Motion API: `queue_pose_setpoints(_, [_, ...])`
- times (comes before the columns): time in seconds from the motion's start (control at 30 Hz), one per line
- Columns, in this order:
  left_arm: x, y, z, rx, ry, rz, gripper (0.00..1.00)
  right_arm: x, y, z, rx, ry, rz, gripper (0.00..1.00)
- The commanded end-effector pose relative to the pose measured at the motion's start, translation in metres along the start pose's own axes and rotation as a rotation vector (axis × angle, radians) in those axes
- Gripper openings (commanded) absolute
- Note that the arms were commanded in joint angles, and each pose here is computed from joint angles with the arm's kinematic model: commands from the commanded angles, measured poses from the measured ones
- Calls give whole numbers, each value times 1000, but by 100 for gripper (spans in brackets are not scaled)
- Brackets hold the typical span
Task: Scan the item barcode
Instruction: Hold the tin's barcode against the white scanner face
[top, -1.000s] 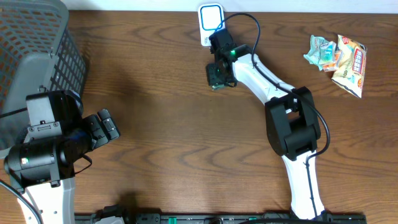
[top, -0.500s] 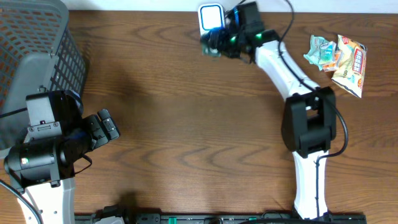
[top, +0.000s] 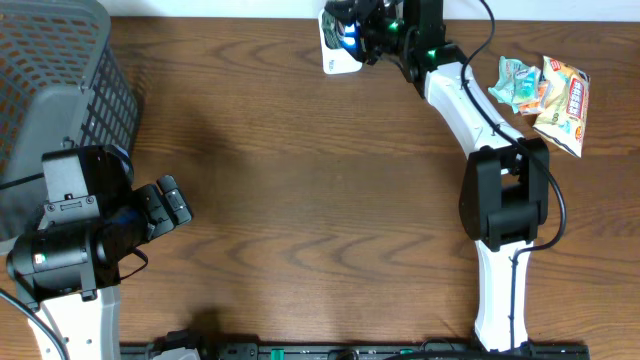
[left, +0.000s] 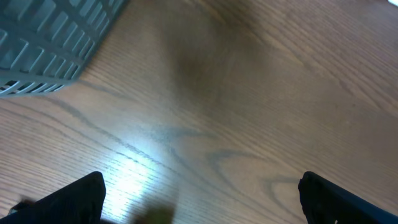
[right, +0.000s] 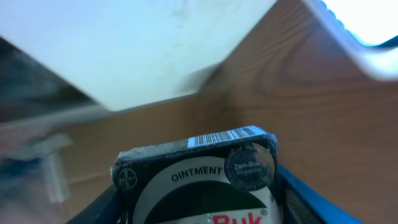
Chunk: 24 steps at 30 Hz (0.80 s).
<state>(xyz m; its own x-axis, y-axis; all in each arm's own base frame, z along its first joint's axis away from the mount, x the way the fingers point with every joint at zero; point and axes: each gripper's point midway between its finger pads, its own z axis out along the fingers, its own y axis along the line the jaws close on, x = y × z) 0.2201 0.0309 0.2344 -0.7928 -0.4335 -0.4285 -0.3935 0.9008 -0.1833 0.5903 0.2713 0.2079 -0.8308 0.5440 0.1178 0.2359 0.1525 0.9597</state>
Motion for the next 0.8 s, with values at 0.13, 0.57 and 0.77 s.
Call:
queue_pose_setpoints(0.13, [0,4,0,-19,-3,-14,98,2,-20,21,-38,122,490,56])
queue_pose_setpoints(0.57, [0,4,0,-19,-3,-14,98,-31,-39,-1,-26,104,587,57])
queue_pose_setpoints(0.77, [0,4,0,-19,-3,-14,98,-43,-39,-19,-33,129,595,51])
